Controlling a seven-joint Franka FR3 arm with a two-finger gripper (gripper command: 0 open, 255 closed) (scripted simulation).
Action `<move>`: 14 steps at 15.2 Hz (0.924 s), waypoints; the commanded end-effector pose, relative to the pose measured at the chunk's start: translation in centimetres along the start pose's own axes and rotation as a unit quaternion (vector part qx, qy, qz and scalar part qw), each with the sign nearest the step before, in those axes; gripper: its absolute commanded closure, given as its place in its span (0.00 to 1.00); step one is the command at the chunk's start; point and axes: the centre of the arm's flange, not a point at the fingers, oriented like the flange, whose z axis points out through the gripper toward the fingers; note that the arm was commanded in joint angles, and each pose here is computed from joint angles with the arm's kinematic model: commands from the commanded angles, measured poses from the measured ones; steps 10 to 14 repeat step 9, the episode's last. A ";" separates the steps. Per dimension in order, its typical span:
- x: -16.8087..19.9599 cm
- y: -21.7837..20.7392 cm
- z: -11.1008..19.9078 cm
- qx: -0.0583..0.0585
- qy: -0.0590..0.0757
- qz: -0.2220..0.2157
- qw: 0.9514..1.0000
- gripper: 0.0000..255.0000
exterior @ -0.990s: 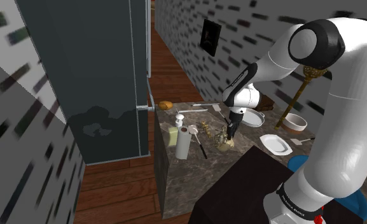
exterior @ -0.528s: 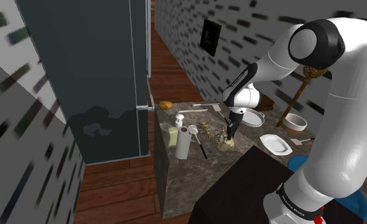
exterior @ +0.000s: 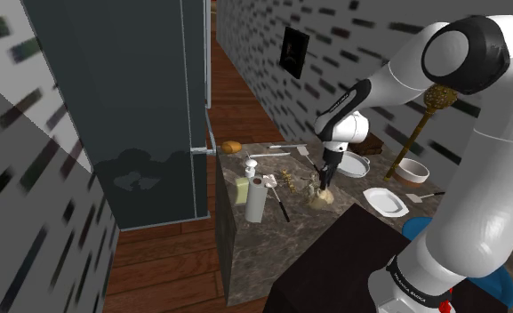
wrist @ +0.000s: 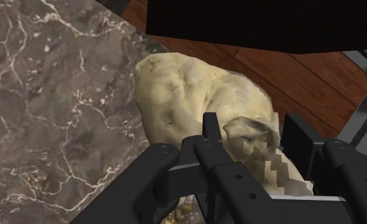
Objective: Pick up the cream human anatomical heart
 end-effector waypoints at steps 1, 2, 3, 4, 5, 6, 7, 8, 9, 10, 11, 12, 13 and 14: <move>-0.2 -0.1 -1.1 0.000 0.000 0.000 1.000 1.00; -0.3 -0.3 -1.6 0.000 0.000 0.000 1.000 1.00; -0.4 -0.4 -2.1 0.000 0.000 0.000 1.000 1.00; -0.5 -0.5 -2.6 0.000 0.000 0.000 1.000 1.00; -0.6 -0.6 -3.1 0.000 0.000 0.000 1.000 1.00; -0.7 -0.7 -3.7 0.000 0.000 0.000 1.000 1.00; -0.8 -0.8 -4.2 0.000 0.000 0.000 1.000 1.00; -0.8 -0.9 -4.2 0.000 0.000 0.000 1.000 1.00; -0.8 -0.9 -4.2 0.000 0.000 0.000 1.000 1.00; -0.8 -0.9 -4.2 0.000 0.000 0.000 1.000 1.00; -0.8 -0.9 -4.2 0.000 0.000 0.000 1.000 1.00; -0.8 -0.9 -4.2 0.000 0.000 0.000 1.000 1.00; -0.8 -0.9 -4.2 0.000 0.000 0.000 1.000 1.00; -0.8 -0.9 -4.2 0.000 0.000 0.000 1.000 1.00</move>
